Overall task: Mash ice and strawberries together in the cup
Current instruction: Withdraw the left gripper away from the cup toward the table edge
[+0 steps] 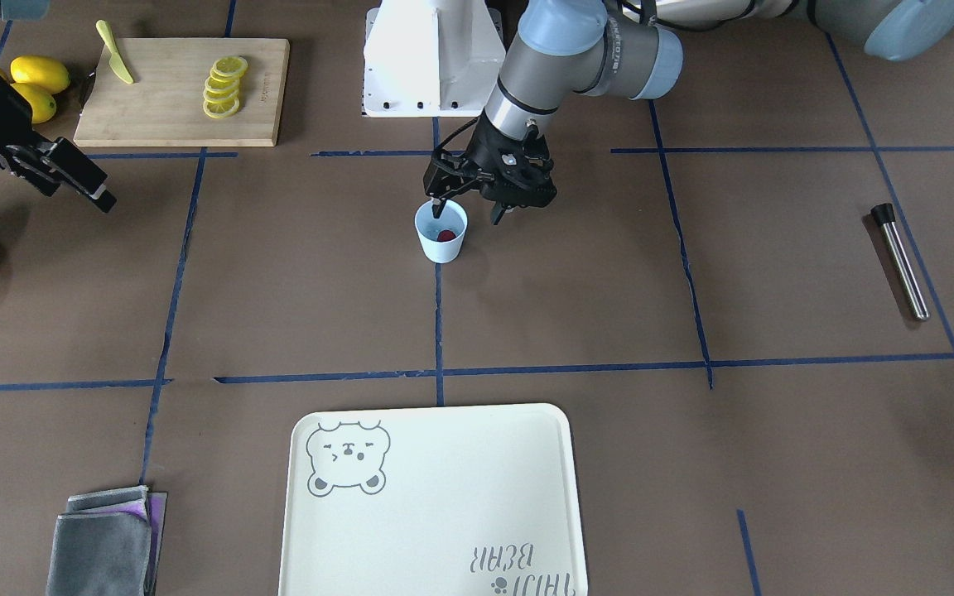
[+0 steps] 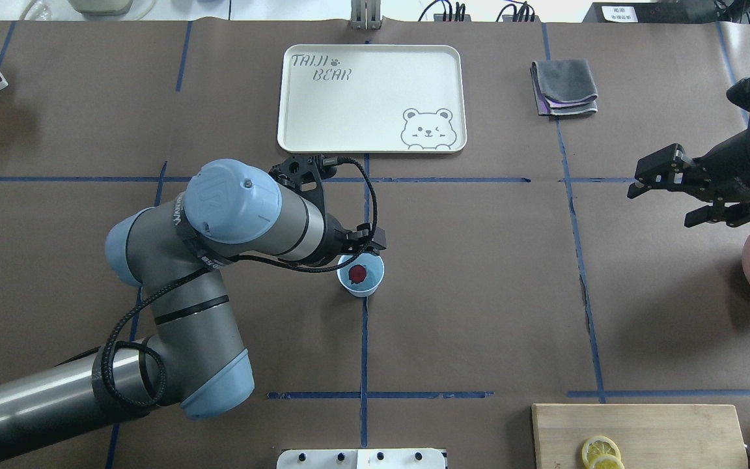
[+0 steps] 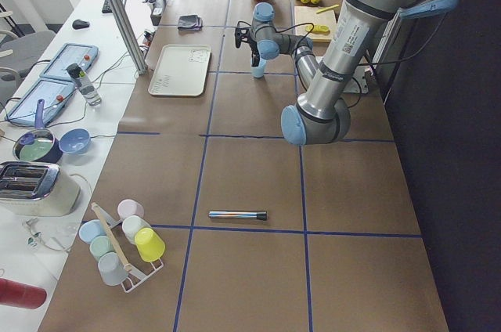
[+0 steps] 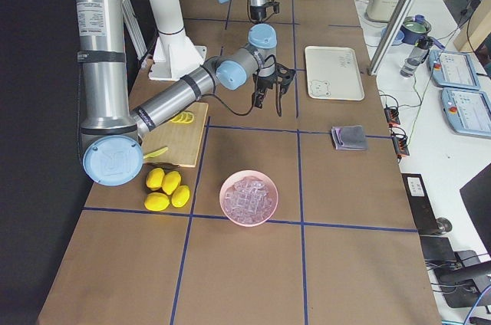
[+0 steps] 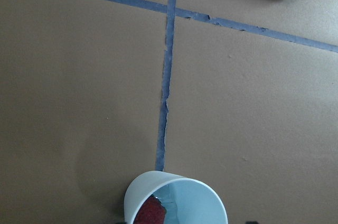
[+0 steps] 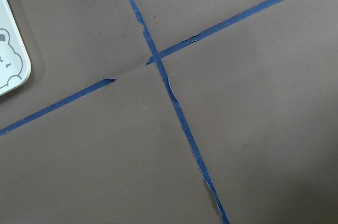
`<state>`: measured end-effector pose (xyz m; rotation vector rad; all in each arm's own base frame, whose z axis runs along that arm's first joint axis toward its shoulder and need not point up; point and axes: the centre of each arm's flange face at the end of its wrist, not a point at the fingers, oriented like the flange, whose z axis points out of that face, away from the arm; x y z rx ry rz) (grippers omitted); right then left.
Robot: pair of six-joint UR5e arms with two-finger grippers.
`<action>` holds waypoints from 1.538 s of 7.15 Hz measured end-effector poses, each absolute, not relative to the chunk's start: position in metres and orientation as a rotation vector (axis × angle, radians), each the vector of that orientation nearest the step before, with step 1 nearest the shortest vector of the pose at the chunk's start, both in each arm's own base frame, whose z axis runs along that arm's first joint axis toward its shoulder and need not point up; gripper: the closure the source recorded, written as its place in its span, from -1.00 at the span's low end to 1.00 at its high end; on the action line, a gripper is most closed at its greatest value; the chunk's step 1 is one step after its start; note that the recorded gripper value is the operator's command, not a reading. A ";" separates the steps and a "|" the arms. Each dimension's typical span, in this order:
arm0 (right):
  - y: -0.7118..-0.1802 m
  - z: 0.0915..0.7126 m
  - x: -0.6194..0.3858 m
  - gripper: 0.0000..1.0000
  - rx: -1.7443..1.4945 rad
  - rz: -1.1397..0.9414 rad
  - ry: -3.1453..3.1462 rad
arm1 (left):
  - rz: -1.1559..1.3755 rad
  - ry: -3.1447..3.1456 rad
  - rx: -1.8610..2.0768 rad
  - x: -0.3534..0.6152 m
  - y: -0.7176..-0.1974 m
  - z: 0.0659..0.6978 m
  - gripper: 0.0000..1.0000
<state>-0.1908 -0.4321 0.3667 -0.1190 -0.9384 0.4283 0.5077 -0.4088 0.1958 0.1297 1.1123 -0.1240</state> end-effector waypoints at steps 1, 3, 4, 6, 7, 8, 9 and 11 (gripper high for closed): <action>-0.432 0.369 -0.190 -1.00 -0.121 0.431 -0.935 | -0.079 1.068 0.150 0.477 -0.416 0.229 -0.82; -0.430 0.374 -0.188 -1.00 -0.125 0.436 -0.929 | 0.026 0.924 0.166 0.393 -0.441 0.299 -0.81; -0.430 0.375 -0.187 -1.00 -0.127 0.436 -0.928 | 0.086 0.842 0.177 0.351 -0.453 0.340 -0.74; -0.429 0.377 -0.186 -1.00 -0.127 0.437 -0.926 | 0.131 0.791 0.109 0.246 -0.496 0.429 -0.74; -0.429 0.377 -0.186 -1.00 -0.128 0.437 -0.926 | 0.134 0.825 0.051 0.193 -0.518 0.478 -0.79; -0.429 0.376 -0.186 -1.00 -0.127 0.437 -0.927 | 0.154 0.839 0.027 0.152 -0.528 0.524 -0.82; -0.428 0.375 -0.186 -1.00 -0.125 0.436 -0.929 | 0.154 0.836 -0.008 0.126 -0.528 0.569 -0.85; -0.428 0.373 -0.186 -1.00 -0.122 0.434 -0.933 | 0.133 0.801 -0.033 0.108 -0.521 0.635 -0.89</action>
